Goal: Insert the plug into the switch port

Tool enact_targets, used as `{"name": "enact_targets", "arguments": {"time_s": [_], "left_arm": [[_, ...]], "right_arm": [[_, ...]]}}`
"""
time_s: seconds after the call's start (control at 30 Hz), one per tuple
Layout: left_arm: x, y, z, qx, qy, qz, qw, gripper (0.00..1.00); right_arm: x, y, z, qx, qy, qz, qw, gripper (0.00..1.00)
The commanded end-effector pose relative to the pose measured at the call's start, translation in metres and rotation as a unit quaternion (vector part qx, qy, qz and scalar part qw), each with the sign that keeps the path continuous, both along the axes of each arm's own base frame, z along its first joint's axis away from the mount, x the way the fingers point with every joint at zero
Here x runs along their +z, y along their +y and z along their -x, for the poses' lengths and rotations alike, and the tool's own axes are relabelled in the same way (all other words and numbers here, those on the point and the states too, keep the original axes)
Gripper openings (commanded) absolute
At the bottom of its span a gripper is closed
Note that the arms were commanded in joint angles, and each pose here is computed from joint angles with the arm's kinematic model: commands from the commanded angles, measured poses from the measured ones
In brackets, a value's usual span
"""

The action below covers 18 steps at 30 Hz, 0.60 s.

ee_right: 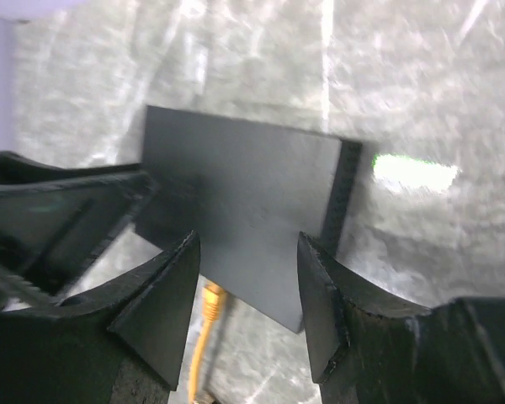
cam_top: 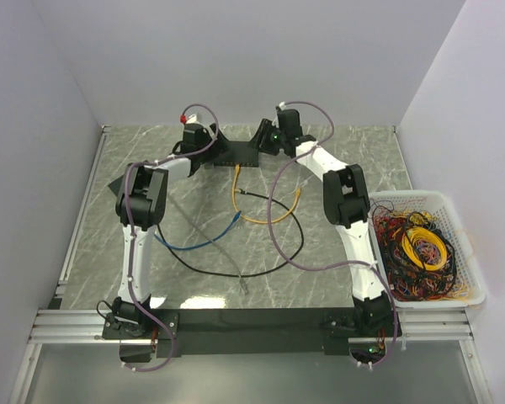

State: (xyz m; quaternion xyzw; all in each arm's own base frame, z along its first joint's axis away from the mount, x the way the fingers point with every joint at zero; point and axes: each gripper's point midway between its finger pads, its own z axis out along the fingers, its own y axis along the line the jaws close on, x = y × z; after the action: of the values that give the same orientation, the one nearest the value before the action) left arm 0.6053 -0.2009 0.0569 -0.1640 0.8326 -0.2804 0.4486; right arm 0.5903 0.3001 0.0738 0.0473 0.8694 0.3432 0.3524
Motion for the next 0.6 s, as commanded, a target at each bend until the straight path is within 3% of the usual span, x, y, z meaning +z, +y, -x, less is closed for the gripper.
{"name": "enact_targets", "arguments": {"time_s": [0.0,0.17,0.2,0.23,0.37,0.57], "left_arm": [[0.019,-0.006,-0.003,-0.014,-0.010,0.017,1.000,0.89],[0.058,0.011,0.001,0.004,-0.031,0.004,1.000,0.89],[0.063,0.016,0.005,0.009,-0.032,0.000,0.999,0.89],[0.070,0.020,0.007,0.013,-0.037,-0.005,0.999,0.89],[0.130,0.041,0.027,0.033,-0.078,-0.017,0.996,0.89],[0.167,0.059,0.083,0.049,-0.105,-0.021,0.993,0.90]], "right_arm": [[0.030,0.009,-0.013,0.021,-0.043,-0.055,0.997,0.57],[0.044,-0.007,-0.004,0.011,-0.044,-0.032,0.998,0.57],[0.074,-0.010,0.001,0.008,-0.072,-0.033,0.997,0.56],[0.057,-0.020,0.012,-0.003,-0.057,-0.013,0.998,0.56],[0.083,-0.038,0.051,-0.016,-0.074,0.014,0.997,0.56],[0.123,-0.041,0.119,-0.003,-0.118,0.048,0.992,0.56]]}}
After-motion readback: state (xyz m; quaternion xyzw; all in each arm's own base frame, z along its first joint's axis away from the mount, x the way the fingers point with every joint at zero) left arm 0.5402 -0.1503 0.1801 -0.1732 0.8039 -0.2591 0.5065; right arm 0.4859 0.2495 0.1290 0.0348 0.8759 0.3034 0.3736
